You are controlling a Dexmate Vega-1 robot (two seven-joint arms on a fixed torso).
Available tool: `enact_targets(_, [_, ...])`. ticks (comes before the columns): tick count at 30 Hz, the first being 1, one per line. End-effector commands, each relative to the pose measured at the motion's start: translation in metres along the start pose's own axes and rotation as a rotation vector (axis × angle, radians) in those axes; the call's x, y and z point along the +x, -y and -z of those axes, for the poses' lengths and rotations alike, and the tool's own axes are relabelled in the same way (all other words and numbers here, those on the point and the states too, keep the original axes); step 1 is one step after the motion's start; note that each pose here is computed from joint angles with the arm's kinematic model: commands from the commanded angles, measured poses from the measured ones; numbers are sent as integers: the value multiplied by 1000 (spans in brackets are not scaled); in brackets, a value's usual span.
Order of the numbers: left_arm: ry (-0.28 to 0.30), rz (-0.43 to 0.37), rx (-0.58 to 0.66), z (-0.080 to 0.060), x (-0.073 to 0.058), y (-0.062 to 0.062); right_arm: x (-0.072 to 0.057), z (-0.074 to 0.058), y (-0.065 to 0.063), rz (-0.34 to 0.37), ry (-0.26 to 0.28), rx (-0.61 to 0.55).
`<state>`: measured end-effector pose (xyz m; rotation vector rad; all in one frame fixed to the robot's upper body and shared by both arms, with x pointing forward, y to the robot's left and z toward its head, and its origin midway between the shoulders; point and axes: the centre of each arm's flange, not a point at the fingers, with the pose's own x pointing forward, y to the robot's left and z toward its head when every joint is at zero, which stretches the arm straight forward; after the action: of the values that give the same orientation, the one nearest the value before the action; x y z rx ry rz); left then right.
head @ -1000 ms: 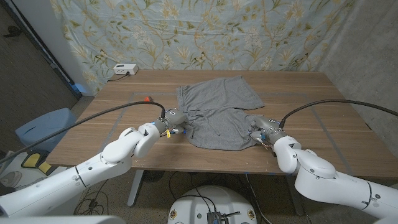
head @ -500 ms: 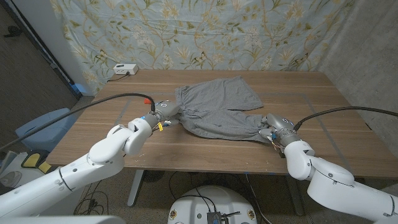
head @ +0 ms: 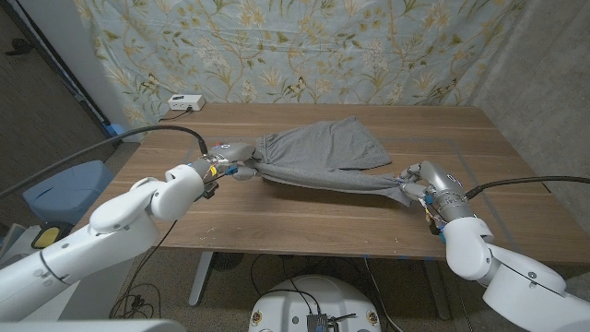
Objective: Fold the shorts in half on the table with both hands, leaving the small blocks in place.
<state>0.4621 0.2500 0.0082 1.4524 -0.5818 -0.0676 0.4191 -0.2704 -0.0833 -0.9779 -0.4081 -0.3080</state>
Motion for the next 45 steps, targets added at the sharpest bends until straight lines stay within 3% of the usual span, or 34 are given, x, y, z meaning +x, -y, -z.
enact_targets(1, [139,-29,-274,6,-20,-26,3,-2,23,83,87,70])
enact_targets(8, [183,-51,-332,13,-22,-37,28,-18,30,109,175,46])
enact_targets(20, [80,-38,-251,26,-15,-59,87,-39,33,139,286,28])
enact_targets(28, [37,-53,-246,37,-4,-64,120,-50,31,169,327,6])
enact_targets(36, [5,28,-319,51,12,-59,152,-62,35,245,343,-42])
enact_targets(45, [-50,37,-318,61,29,-67,195,-74,36,243,367,-64])
